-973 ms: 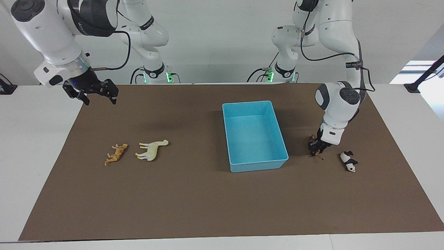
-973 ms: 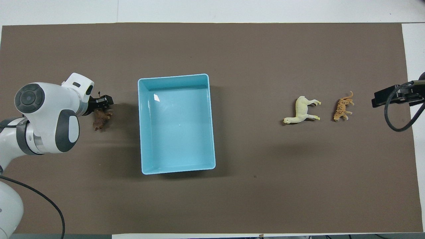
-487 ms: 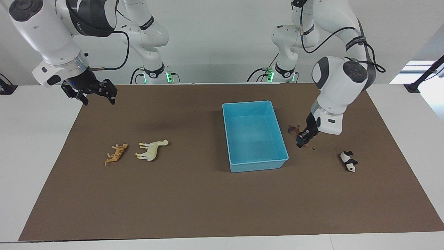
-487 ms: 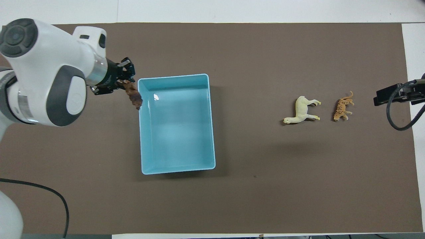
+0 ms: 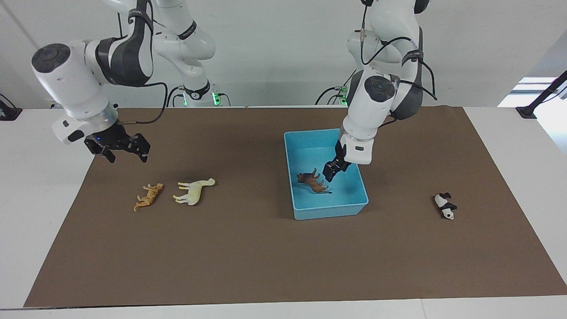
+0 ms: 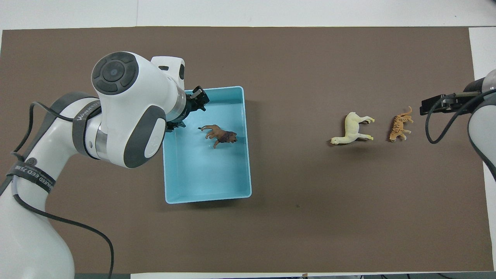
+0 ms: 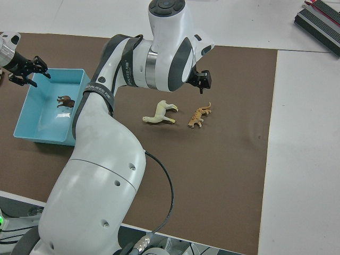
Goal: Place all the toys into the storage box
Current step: 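Carry the brown horse into the blue box and release it, then grasp the panda with the left gripper while the right gripper grasps the tiger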
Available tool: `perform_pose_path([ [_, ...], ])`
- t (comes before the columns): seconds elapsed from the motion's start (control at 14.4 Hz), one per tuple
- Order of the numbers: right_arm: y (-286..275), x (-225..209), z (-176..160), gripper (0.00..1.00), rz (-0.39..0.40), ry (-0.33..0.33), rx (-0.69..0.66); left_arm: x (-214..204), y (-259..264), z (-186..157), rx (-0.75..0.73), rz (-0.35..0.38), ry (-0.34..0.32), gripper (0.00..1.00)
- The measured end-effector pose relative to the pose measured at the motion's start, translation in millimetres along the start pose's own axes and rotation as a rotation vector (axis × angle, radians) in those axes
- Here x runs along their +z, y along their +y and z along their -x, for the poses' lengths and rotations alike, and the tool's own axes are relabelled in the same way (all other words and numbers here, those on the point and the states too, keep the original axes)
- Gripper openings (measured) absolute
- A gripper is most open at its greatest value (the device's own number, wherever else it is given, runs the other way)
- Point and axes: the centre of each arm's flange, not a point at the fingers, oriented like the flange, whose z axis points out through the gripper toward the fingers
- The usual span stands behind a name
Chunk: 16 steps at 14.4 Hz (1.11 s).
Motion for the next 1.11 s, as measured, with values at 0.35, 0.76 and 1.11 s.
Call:
perform_pose_path([
  [0.35,2,70,-17,1.0,-0.003,-0.073,0.126,-27,-93,-117,0.293,-0.044,0.075,1.0],
  [0.76,-3,127,-1,1.0,0.005,-0.085,0.341,-9,-232,-231,0.546,-0.087,0.122,1.0],
  [1.11,13,149,7,1.0,0.005,-0.08,0.368,77,-272,-243,0.651,-0.107,0.133,1.0],
])
